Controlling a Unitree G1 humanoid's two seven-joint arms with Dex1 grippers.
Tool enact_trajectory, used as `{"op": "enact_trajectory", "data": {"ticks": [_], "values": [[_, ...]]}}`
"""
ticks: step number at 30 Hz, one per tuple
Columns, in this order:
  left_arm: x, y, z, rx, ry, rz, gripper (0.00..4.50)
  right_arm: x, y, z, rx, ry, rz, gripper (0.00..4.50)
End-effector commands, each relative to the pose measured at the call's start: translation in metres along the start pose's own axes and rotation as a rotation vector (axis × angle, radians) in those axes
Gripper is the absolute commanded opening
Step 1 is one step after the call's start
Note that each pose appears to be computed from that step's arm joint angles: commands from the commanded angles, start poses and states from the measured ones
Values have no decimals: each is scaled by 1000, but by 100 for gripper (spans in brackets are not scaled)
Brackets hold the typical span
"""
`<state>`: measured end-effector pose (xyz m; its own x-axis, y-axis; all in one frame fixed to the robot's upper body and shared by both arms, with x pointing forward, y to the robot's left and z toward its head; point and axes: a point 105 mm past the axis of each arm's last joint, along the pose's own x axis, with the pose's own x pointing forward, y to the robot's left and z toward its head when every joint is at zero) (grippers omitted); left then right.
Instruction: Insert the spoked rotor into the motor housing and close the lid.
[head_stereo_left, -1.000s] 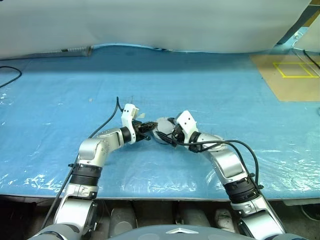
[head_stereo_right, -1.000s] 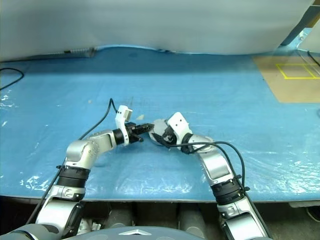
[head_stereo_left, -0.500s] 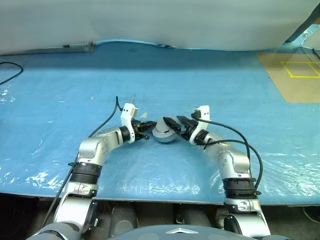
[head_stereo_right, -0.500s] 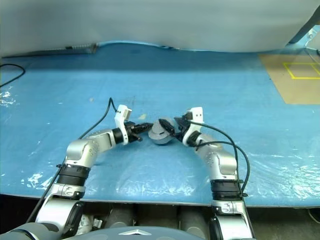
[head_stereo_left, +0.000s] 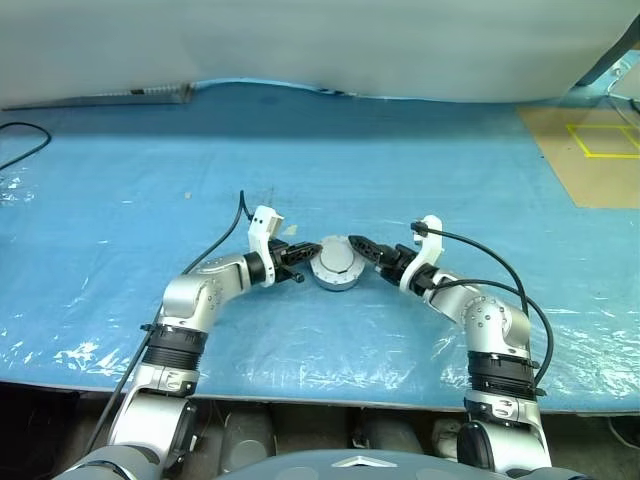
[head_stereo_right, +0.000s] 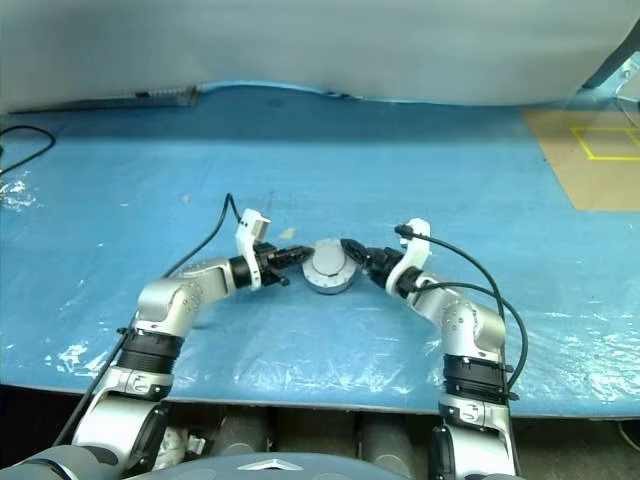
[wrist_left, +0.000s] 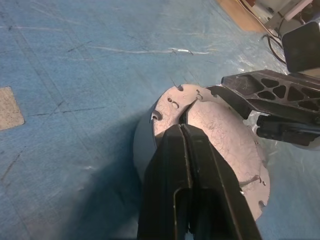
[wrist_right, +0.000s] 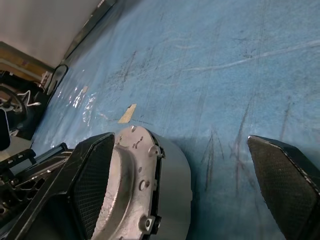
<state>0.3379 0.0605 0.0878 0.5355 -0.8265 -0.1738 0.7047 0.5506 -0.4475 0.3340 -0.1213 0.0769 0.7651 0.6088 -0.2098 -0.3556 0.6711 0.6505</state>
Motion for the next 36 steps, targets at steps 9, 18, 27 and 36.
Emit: {"op": "enact_trajectory", "data": {"ticks": [9, 18, 27, 36], "values": [[1, -3, -8, 10, 27, -10, 0, -15, 6, -30, 250, 106, 107, 448], [-1, -2, -10, 4, 30, -3, 0, -14, 16, -50, 308, 173, 141, 448], [-3, -1, -11, -5, 28, 5, 0, -17, 17, -46, 429, 150, 182, 208], [-1, -3, -11, -14, 18, -4, 0, -21, 14, -55, 422, 192, 157, 109]]}}
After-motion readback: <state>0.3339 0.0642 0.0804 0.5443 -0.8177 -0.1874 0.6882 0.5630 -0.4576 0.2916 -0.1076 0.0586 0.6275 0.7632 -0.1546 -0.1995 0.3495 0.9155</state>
